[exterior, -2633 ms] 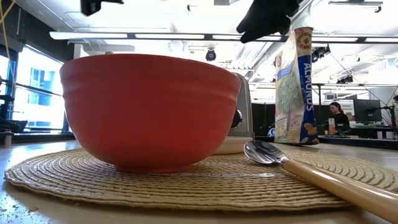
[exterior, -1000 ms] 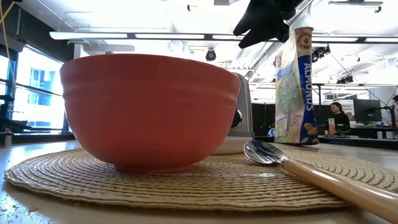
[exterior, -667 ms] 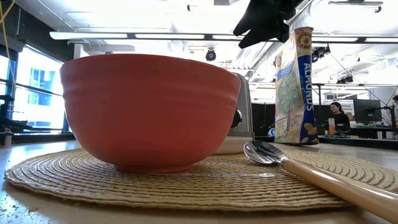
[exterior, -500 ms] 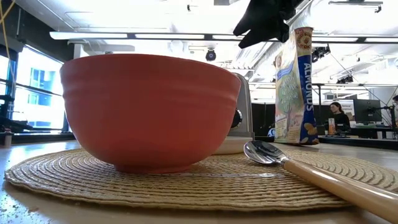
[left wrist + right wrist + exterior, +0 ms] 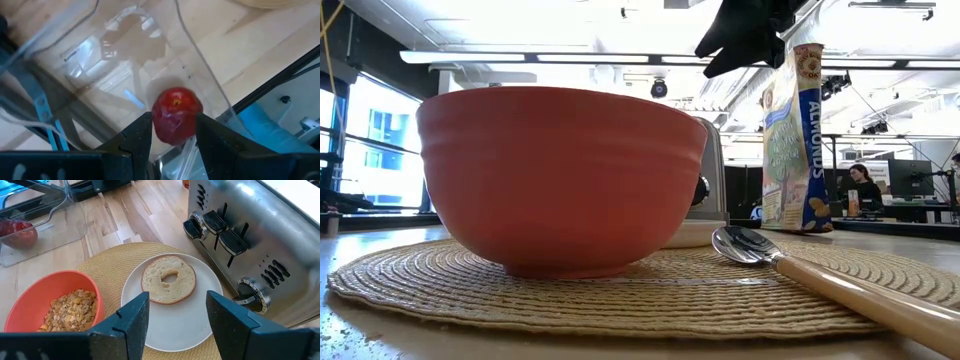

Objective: Arrange a breakfast setting
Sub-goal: Put the apple on the plate

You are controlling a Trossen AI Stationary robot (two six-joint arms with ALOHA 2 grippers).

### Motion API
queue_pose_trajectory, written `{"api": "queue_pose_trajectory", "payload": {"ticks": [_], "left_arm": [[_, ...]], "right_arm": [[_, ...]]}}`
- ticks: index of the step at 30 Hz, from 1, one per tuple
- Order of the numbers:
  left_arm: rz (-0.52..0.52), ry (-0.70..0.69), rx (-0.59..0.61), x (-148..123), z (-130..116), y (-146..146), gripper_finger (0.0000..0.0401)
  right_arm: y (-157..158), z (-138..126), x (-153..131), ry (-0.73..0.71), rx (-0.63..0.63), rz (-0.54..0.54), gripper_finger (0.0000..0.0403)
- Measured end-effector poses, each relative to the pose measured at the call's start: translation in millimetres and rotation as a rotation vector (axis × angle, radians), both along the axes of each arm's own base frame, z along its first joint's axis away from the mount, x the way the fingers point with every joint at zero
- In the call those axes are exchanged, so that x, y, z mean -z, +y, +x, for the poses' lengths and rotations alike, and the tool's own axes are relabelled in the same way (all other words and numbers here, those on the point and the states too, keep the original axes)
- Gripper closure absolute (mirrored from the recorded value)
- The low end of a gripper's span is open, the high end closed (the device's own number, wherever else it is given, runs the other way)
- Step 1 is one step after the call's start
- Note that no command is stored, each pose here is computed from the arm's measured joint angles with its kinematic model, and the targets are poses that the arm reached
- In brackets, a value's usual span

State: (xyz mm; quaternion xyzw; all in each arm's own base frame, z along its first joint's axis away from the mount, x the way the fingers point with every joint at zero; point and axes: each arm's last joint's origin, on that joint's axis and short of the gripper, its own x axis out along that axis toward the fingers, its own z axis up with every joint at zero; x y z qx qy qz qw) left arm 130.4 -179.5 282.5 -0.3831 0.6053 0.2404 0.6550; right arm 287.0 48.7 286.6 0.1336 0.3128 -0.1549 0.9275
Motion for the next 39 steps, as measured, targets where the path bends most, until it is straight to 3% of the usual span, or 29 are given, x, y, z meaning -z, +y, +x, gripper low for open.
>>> {"api": "queue_pose_trajectory", "payload": {"ticks": [9,18,31,39], "left_arm": [[-0.016,-0.039,0.006,6,-11,-22,0.0263],[-0.028,-0.046,-0.065,17,-11,-40,0.0256],[-0.077,-0.03,-0.147,39,-12,-71,0.0116],[-0.036,0.0,-0.193,60,-10,-85,0.0069]], "right_arm": [[0,0,0,0.0,-0.001,0.0,0.0226],[0,0,0,0.0,-0.001,0.0,0.0226],[0,0,0,0.001,0.0,0.0,0.0226],[0,0,0,0.0,0.0,0.0,0.0226]]}}
